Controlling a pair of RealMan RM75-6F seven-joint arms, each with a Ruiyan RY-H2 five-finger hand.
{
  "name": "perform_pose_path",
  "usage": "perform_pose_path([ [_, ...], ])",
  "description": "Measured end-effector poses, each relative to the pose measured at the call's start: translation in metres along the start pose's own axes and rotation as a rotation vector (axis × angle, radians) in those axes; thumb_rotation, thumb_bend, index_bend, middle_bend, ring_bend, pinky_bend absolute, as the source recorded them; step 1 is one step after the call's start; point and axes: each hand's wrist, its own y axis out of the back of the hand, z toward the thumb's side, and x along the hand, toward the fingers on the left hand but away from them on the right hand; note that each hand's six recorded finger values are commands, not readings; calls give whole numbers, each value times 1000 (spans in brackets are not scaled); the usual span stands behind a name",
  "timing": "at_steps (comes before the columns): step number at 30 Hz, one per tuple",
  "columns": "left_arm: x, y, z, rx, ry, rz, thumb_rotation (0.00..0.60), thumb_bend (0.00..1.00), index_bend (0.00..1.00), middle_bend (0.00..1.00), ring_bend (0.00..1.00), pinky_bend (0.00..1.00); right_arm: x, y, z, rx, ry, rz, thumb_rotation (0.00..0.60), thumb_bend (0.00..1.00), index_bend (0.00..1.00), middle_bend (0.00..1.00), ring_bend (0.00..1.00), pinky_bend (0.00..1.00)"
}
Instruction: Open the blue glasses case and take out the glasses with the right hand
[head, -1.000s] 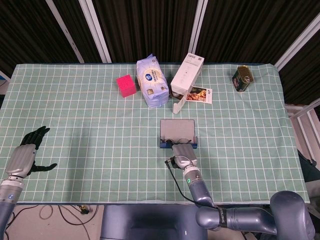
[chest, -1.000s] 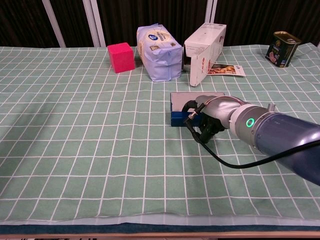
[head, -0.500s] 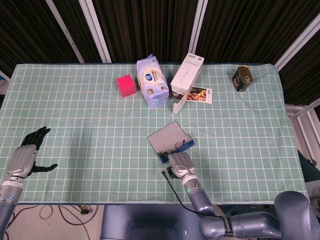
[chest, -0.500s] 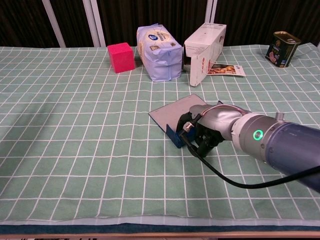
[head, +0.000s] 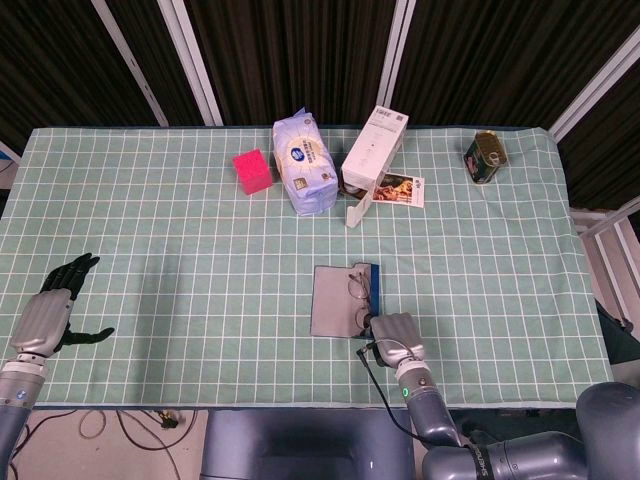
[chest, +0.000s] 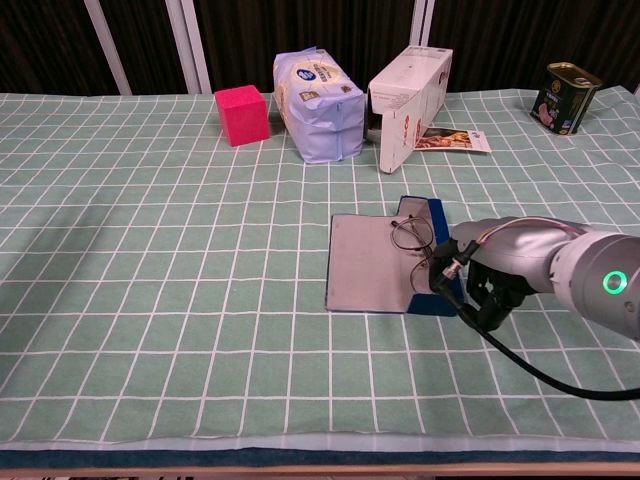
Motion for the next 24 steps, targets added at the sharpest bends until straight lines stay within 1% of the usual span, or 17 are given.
perform_pose_path([
  [5,0,1,0,-2,2,3,600,0,0,0,0,0,0,2,-20,28,-70,-7,600,544,332,837,902,987],
  [14,0,2,-1,-8,8,4,600,0,0,0,0,0,-10,7,-46,54,-157,-22,600,544,332,837,902,987],
  [19,0,2,-2,-10,11,4,600,0,0,0,0,0,-15,13,-54,51,-188,-34,600,543,332,837,902,987],
  [24,0,2,-2,-14,13,3,600,0,0,0,0,0,-18,16,-58,49,-197,-43,600,544,314,837,902,987],
])
